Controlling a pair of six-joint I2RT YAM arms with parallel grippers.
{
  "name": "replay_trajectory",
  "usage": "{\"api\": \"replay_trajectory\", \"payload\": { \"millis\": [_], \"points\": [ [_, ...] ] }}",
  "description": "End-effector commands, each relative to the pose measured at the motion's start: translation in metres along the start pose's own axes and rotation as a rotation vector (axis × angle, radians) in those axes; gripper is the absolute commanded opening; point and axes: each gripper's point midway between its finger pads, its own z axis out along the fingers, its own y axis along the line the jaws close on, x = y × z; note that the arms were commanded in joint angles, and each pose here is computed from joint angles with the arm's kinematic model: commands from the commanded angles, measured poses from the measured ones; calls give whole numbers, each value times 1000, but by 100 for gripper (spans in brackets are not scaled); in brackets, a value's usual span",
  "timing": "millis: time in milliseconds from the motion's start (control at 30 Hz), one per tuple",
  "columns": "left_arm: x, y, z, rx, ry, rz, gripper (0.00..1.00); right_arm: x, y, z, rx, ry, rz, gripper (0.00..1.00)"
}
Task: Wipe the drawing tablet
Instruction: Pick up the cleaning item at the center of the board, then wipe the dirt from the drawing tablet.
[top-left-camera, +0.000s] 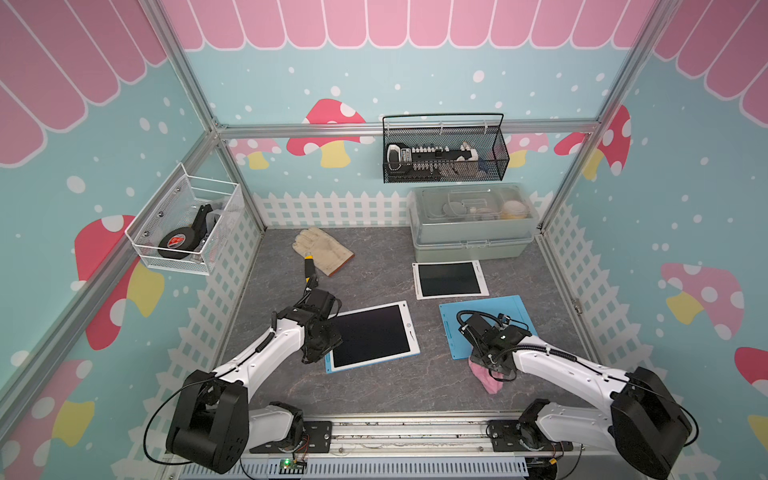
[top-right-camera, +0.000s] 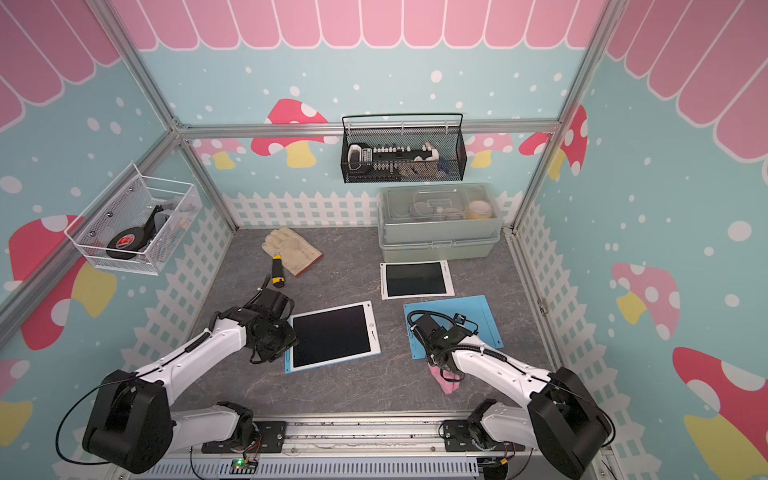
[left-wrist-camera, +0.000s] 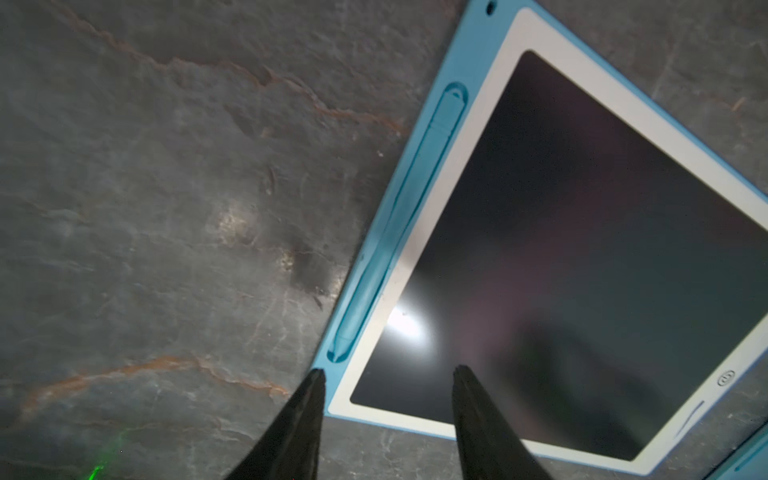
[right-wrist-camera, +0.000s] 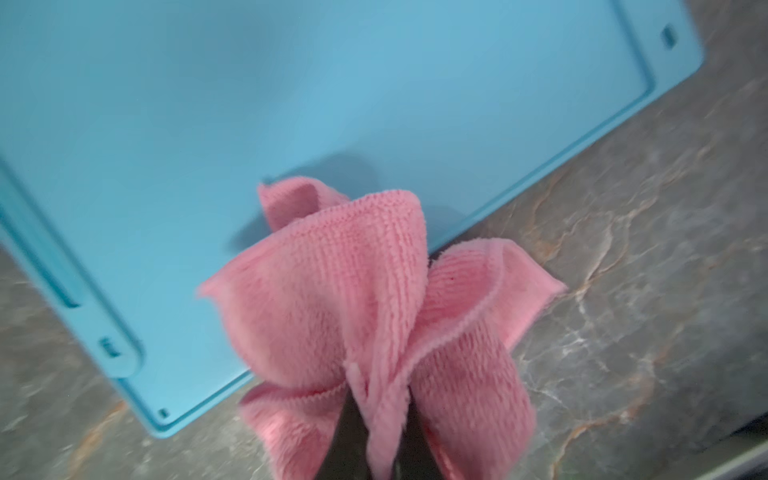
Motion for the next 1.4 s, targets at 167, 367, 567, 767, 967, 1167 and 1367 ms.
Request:
{"api": "replay_trajectory", "payload": {
  "millis": [167, 367, 567, 767, 967, 1167, 1367],
  "points": [
    [-29, -3, 9, 27, 4, 70, 43, -73, 147, -86, -314, -348, -313, 0],
    [-28, -5, 30, 7, 59, 103, 41, -66, 274, -74, -476, -368, -431, 0],
    [-24, 16, 42, -96, 69, 63, 39, -21, 373, -51, -535, -324, -581, 0],
    [-18, 30, 52, -168, 91, -3, 36, 11, 378, 1, -446, -202, -572, 0],
    [-15, 39, 54, -210, 91, -49, 31, -6, 330, 28, -306, -199, -588, 0],
    [-14, 42, 53, -231, 91, -69, 27, -40, 252, 55, -180, -209, -530, 0],
    [-16, 34, 55, -210, 104, -60, 27, -18, 296, 29, -334, -245, -670, 0]
  ]
}}
